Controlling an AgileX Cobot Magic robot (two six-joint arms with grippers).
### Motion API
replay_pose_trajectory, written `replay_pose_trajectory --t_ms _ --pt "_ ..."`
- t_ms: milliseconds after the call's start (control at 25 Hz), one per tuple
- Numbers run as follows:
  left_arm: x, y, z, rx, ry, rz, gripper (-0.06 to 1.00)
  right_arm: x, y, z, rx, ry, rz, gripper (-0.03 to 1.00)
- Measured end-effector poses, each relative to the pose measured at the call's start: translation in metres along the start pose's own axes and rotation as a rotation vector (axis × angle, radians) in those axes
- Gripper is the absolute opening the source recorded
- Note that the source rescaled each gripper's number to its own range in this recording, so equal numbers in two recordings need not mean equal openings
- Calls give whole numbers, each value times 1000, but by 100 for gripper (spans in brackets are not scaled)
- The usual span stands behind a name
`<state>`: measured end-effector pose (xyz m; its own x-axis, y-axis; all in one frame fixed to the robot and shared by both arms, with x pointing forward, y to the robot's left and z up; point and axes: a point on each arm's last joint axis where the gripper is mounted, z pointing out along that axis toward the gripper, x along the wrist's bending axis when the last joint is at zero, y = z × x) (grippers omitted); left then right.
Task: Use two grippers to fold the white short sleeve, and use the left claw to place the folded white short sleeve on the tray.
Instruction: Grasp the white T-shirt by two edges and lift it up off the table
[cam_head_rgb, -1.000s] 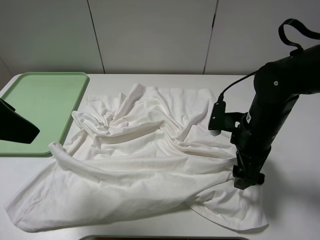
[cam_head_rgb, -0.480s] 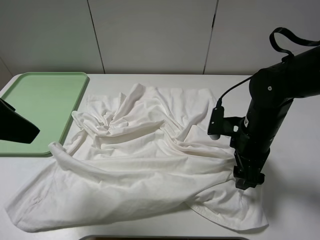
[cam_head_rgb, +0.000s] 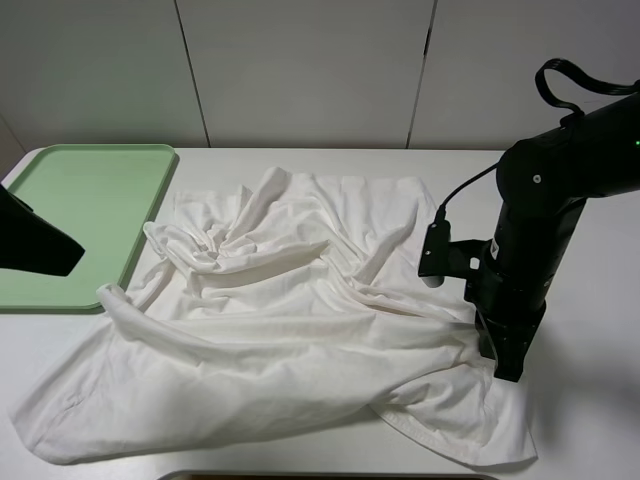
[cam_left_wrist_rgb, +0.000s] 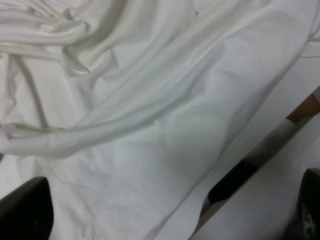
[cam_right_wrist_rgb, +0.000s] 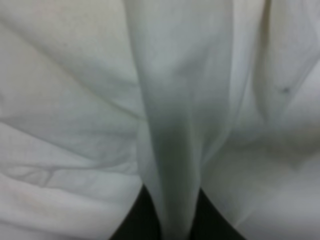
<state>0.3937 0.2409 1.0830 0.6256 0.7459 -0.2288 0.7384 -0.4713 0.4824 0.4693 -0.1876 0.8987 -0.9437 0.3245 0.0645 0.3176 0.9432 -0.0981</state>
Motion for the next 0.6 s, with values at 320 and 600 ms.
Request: replay_pose_trajectory --t_ms 320,600 --pt "0 12 30 101 -58 77 97 0 0 0 2 1 0 2" --pt "18 29 85 210 42 255 94 0 0 0 2 1 0 2"
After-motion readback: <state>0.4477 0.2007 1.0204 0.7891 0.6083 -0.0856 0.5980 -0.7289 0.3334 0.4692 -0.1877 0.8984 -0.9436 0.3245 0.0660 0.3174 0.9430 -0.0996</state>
